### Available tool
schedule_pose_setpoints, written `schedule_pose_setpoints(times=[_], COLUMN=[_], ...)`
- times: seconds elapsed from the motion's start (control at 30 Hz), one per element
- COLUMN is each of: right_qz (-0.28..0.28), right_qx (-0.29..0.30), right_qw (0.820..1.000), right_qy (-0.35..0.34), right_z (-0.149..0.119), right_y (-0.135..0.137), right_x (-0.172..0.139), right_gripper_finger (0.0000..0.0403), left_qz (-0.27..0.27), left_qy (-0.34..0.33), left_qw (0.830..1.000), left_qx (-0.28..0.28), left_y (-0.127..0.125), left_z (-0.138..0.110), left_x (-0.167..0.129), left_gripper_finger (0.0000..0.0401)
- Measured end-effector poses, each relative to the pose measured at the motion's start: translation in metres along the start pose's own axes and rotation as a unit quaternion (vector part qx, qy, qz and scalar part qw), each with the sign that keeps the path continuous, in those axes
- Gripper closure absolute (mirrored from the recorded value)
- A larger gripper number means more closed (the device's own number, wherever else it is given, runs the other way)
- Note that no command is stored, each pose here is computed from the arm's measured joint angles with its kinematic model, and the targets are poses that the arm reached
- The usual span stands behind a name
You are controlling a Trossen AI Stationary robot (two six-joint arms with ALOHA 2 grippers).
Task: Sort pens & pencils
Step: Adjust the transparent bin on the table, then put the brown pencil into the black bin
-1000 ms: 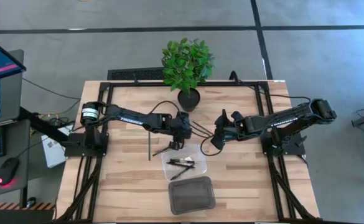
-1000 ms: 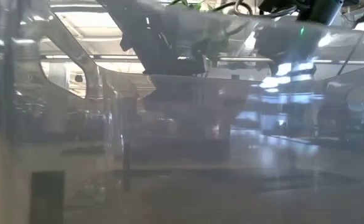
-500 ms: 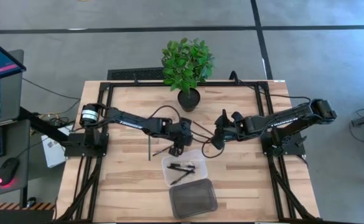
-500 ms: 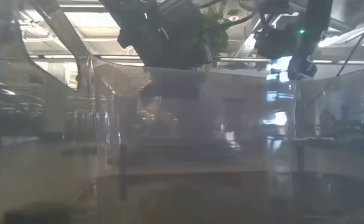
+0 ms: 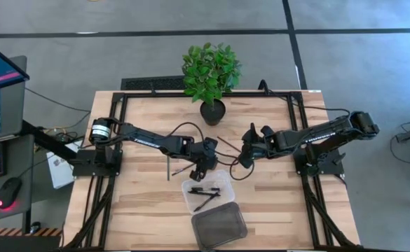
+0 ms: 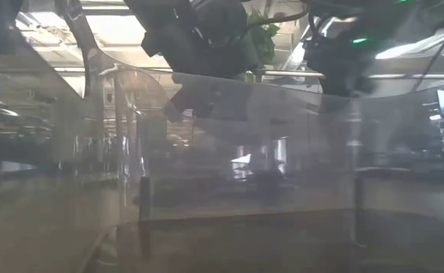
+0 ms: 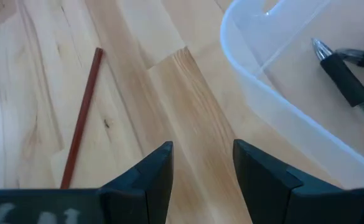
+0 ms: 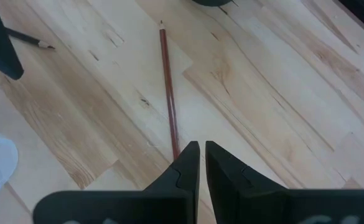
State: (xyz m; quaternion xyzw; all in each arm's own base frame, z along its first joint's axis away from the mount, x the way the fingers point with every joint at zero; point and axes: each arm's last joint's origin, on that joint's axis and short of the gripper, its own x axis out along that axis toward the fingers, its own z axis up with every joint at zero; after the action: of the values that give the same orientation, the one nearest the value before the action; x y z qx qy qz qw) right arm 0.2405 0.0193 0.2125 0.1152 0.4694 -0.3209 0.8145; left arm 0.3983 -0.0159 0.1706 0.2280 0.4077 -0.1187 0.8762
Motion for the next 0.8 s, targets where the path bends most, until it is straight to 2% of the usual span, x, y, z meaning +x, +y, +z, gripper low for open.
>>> schedule_pose_setpoints(times=[0.27, 0.53, 0.63, 0.8], right_qz=[0.0, -0.002, -0.003, -0.009], right_qx=[0.0, -0.001, -0.002, -0.007], right_qw=[1.0, 1.0, 1.0, 1.0], right_qy=[0.0, 0.002, 0.003, 0.01], right_z=[0.0, 0.0, -0.001, -0.002], right_y=[0.0, 0.0, -0.001, -0.002], right_x=[0.0, 0.0, 0.0, 0.0], right_gripper_finger=[0.0356, 0.0356, 0.0356, 0.0356], left_qz=[-0.017, 0.088, 0.074, 0.02], left_qy=[-0.031, 0.034, 0.044, 0.026], left_qw=[0.999, 0.996, 0.996, 0.999], left_qx=[0.003, 0.01, 0.002, -0.019], left_y=[0.0, 0.016, 0.028, 0.046], left_z=[0.004, -0.003, -0.005, -0.001], left_x=[0.0, -0.003, -0.006, -0.015], left_gripper_finger=[0.0244, 0.0244, 0.0244, 0.0244])
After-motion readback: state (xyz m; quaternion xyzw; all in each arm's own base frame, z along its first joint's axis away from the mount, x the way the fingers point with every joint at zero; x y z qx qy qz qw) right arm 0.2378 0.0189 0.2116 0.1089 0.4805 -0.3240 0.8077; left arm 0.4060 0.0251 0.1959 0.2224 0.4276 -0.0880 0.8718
